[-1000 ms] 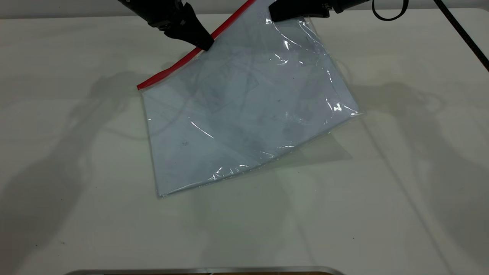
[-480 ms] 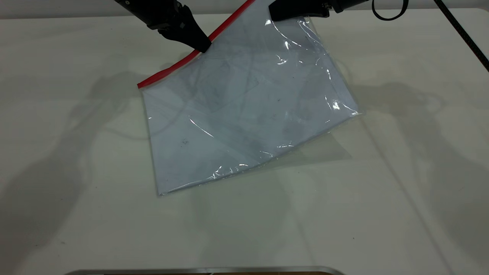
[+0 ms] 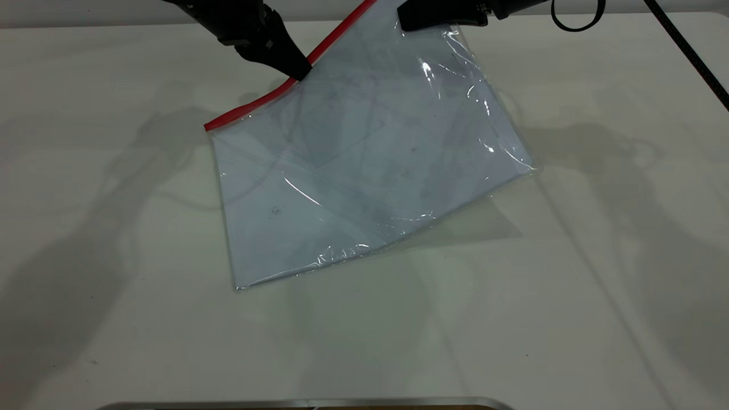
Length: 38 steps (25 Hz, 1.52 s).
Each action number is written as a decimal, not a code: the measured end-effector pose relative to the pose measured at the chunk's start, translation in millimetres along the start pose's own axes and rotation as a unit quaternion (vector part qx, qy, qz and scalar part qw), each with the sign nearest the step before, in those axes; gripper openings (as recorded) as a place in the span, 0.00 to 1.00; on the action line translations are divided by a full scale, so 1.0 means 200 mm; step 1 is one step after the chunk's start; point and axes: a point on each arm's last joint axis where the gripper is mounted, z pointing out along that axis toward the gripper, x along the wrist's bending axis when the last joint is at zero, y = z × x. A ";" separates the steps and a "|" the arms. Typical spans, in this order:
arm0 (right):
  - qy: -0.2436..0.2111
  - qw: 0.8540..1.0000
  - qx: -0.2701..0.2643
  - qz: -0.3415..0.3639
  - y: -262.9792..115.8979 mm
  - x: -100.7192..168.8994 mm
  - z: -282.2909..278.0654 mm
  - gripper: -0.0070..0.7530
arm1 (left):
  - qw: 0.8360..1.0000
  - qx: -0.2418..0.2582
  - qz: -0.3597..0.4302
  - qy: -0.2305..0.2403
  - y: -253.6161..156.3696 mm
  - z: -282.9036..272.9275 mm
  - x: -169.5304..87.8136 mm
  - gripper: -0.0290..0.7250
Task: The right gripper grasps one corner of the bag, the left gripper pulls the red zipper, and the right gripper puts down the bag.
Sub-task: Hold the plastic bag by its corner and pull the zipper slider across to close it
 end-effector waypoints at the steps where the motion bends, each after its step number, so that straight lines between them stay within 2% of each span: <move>1: 0.000 1.000 0.000 0.000 0.00 0.00 0.00 0.05 | 1.000 0.003 -0.005 -0.001 -0.01 0.00 0.01 0.11; 13: 0.000 1.000 -0.013 0.002 0.01 0.00 0.00 0.05 | 0.999 0.015 -0.050 0.003 -0.16 -0.04 0.12 0.11; 18: 0.001 1.000 -0.015 -0.004 0.01 0.00 0.00 0.05 | 0.998 0.050 -0.040 0.015 -0.22 -0.07 0.16 0.11; 26: 0.001 1.000 -0.024 -0.001 0.02 0.00 0.00 0.05 | 0.993 0.090 -0.071 0.025 -0.33 -0.14 0.21 0.11; 38: 0.003 1.000 -0.024 -0.003 0.02 0.01 0.00 0.05 | 0.987 0.129 -0.096 0.006 -0.41 -0.17 0.22 0.12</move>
